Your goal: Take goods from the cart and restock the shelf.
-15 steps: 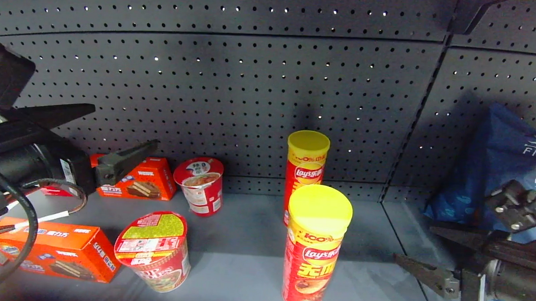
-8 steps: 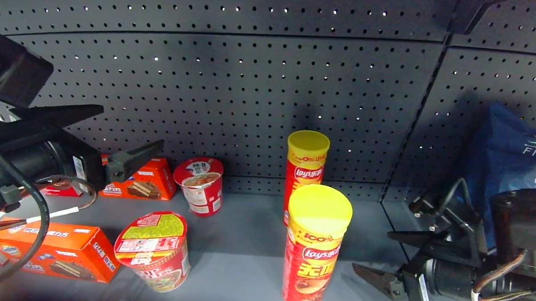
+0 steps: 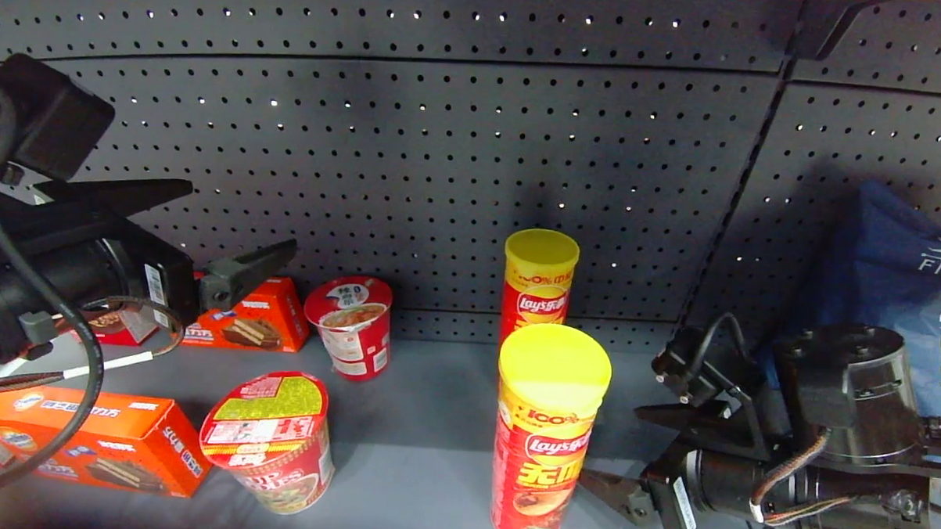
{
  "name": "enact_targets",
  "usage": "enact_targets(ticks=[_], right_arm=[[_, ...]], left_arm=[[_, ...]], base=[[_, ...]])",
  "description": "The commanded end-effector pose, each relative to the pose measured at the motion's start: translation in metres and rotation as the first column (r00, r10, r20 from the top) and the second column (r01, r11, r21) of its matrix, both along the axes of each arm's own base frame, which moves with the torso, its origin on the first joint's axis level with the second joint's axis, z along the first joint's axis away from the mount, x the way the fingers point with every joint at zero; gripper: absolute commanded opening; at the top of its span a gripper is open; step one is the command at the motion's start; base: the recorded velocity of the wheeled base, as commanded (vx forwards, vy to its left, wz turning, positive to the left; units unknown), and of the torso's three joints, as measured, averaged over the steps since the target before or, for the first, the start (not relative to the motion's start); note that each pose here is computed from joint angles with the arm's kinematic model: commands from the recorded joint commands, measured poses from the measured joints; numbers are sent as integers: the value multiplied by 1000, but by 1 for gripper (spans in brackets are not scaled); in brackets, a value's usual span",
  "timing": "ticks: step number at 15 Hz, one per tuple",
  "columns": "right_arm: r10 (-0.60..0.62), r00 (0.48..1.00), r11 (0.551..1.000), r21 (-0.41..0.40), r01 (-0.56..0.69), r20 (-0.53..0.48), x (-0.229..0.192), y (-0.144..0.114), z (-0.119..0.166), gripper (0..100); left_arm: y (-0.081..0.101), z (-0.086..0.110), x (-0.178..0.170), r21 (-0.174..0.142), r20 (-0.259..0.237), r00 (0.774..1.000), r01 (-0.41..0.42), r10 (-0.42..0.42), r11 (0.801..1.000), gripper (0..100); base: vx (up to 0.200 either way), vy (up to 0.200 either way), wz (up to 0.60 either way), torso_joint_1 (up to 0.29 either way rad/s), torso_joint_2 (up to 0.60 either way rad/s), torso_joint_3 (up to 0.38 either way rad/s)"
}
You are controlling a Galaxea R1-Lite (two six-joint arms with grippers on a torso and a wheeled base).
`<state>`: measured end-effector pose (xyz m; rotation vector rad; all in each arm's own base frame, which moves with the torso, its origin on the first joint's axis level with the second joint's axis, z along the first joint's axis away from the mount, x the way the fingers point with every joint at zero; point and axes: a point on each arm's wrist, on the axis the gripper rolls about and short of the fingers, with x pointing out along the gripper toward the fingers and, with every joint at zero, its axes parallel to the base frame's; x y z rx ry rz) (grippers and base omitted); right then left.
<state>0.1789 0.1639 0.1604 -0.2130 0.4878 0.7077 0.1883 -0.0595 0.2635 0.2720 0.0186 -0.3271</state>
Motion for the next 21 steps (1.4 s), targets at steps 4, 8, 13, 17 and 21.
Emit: enact_targets(ticks=[4, 8, 13, 17, 21], right_arm=[[21, 1000, 1000, -4, -21, -4, 2, 9, -4, 100], [16, 1000, 1000, 0, -16, 0, 4, 9, -4, 100], [-202, 977, 978, 59, 198, 75, 61, -15, 16, 100], [-245, 965, 968, 73, 239, 94, 95, -8, 14, 100], [-236, 967, 970, 74, 230, 95, 114, 7, 7, 100]], left_arm=[[0, -3, 0, 2, -8, 1000, 0, 0, 1000, 100], [0, -4, 0, 3, -11, 1000, -2, 2, 1000, 100], [0, -5, 0, 5, -17, 1000, 0, 0, 1000, 100], [0, -6, 0, 6, -20, 1000, -2, 2, 1000, 100], [1, -6, -2, 5, -20, 1000, -3, 3, 1000, 100]], base=[[0, 0, 0, 0, 0, 0], [0, 0, 0, 0, 0, 0], [0, 0, 0, 0, 0, 0], [0, 0, 0, 0, 0, 0], [0, 0, 0, 0, 0, 0]])
